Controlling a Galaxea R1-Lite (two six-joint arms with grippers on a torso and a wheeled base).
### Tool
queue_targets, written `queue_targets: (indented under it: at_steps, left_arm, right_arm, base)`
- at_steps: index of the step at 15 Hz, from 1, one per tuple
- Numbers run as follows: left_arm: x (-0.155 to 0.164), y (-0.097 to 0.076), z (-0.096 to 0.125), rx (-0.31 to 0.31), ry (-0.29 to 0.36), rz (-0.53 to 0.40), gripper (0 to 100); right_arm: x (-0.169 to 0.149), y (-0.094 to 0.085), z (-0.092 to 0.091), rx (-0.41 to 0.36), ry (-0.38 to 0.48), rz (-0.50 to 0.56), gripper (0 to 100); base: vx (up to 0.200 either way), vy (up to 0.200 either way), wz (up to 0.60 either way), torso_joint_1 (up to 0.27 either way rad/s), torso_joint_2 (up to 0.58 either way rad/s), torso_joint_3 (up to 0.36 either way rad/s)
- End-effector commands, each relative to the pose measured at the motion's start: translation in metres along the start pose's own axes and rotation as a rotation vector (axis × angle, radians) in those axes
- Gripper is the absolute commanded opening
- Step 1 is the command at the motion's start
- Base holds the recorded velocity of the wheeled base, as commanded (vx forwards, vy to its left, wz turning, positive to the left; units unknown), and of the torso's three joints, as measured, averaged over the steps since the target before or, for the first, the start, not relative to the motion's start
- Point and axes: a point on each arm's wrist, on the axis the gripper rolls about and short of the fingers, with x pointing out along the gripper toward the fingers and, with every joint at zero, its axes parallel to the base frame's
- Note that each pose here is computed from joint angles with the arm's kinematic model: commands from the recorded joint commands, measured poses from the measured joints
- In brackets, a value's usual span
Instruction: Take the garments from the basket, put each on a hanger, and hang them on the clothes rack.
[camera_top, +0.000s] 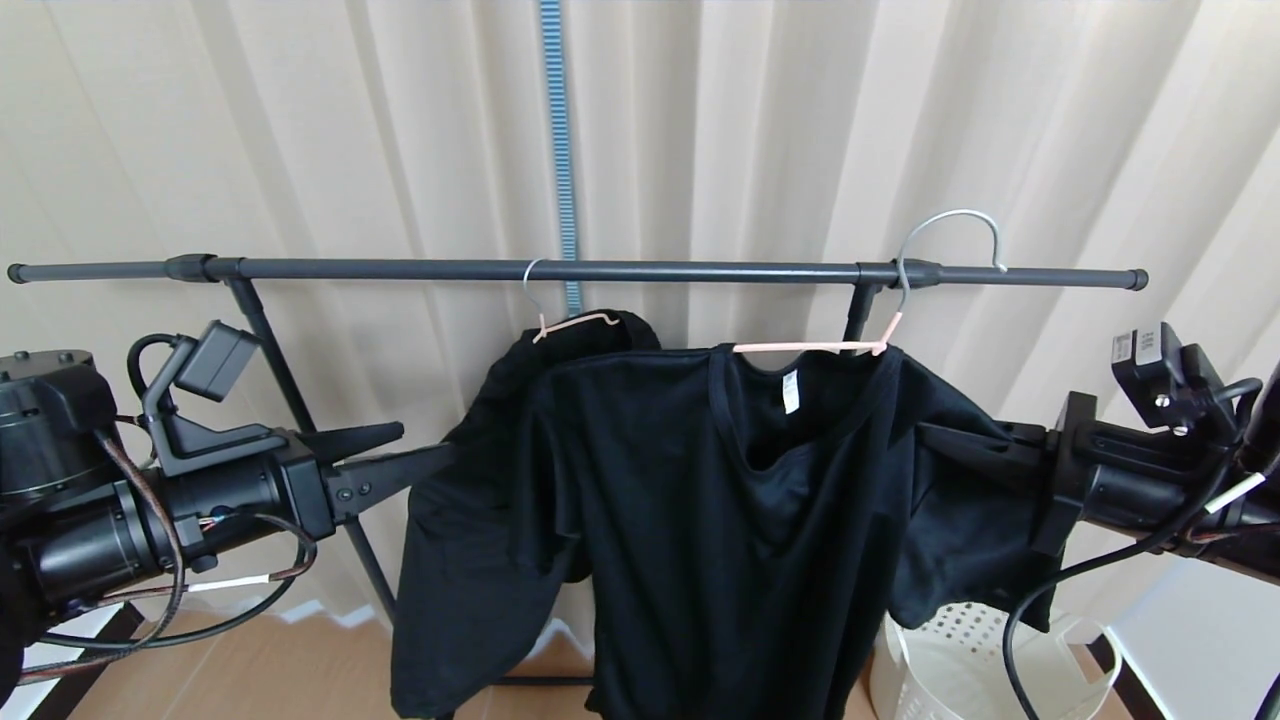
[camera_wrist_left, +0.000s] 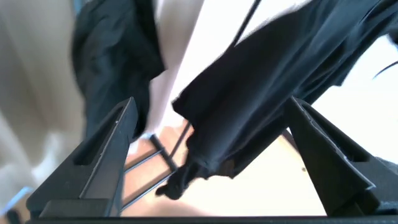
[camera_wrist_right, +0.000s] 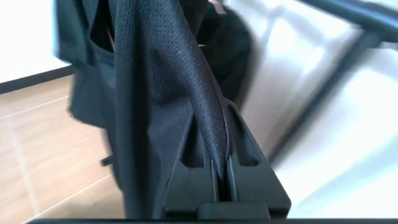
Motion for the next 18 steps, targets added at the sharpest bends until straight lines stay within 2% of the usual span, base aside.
queue_targets:
  at_steps: [1, 3, 5, 6, 7, 9, 10, 11, 12, 13, 15, 18]
  left_arm:
    - [0.000, -0.014, 0.011, 0.030, -0.032, -0.042, 100]
    - [0.005, -0.024, 0.025, 0.053, -0.042, -0.082, 100]
    - [0.007, -0.043, 0.046, 0.049, -0.007, -0.132, 100]
    - [0.007, -0.043, 0.046, 0.049, -0.007, -0.132, 100]
    - [0.011, -0.059, 0.061, 0.072, 0.034, -0.176, 100]
    - [0.014, -0.067, 0.068, 0.106, 0.055, -0.181, 100]
    - [0.021, -0.084, 0.072, 0.148, 0.106, -0.169, 100]
    - [0.023, -0.088, 0.072, 0.157, 0.115, -0.171, 100]
    - [0.027, -0.099, 0.070, 0.185, 0.138, -0.187, 100]
    - [0.031, -0.110, 0.066, 0.235, 0.152, -0.230, 100]
    - [0.042, -0.114, 0.056, 0.292, 0.195, -0.254, 100]
    - [0.053, -0.121, 0.041, 0.361, 0.265, -0.218, 100]
  right_arm:
    - [0.005, 0.007, -0.004, 0.009, 0.011, 0.035, 0]
    - [0.010, 0.013, -0.007, 0.014, 0.022, 0.067, 0]
    - [0.012, 0.019, -0.008, 0.017, 0.027, 0.093, 0]
    - [0.012, 0.019, -0.008, 0.017, 0.027, 0.093, 0]
    - [0.014, 0.025, -0.009, 0.019, 0.031, 0.117, 0]
    - [0.017, 0.029, -0.009, 0.019, 0.032, 0.135, 0]
    - [0.019, 0.034, -0.011, 0.022, 0.040, 0.158, 0]
    - [0.019, 0.036, -0.011, 0.022, 0.039, 0.163, 0]
    - [0.020, 0.038, -0.011, 0.021, 0.040, 0.173, 0]
    - [0.020, 0.040, -0.012, 0.020, 0.042, 0.181, 0]
    - [0.021, 0.042, -0.011, 0.019, 0.040, 0.190, 0]
    - [0.022, 0.046, -0.011, 0.015, 0.039, 0.205, 0]
  base:
    - [0.000, 0.000, 0.00, 0.000, 0.00, 0.000]
    - [0.000, 0.000, 0.00, 0.000, 0.00, 0.000]
    - [0.000, 0.000, 0.00, 0.000, 0.00, 0.000]
    - [0.000, 0.000, 0.00, 0.000, 0.00, 0.000]
    - [0.000, 0.000, 0.00, 0.000, 0.00, 0.000]
    - [0.000, 0.000, 0.00, 0.000, 0.00, 0.000]
    - [0.000, 0.000, 0.00, 0.000, 0.00, 0.000]
    - [0.000, 0.000, 0.00, 0.000, 0.00, 0.000]
    - [0.000, 0.000, 0.00, 0.000, 0.00, 0.000]
    - [0.000, 0.000, 0.00, 0.000, 0.00, 0.000]
    - [0.000, 0.000, 0.00, 0.000, 0.00, 0.000]
    - [0.000, 0.000, 0.00, 0.000, 0.00, 0.000]
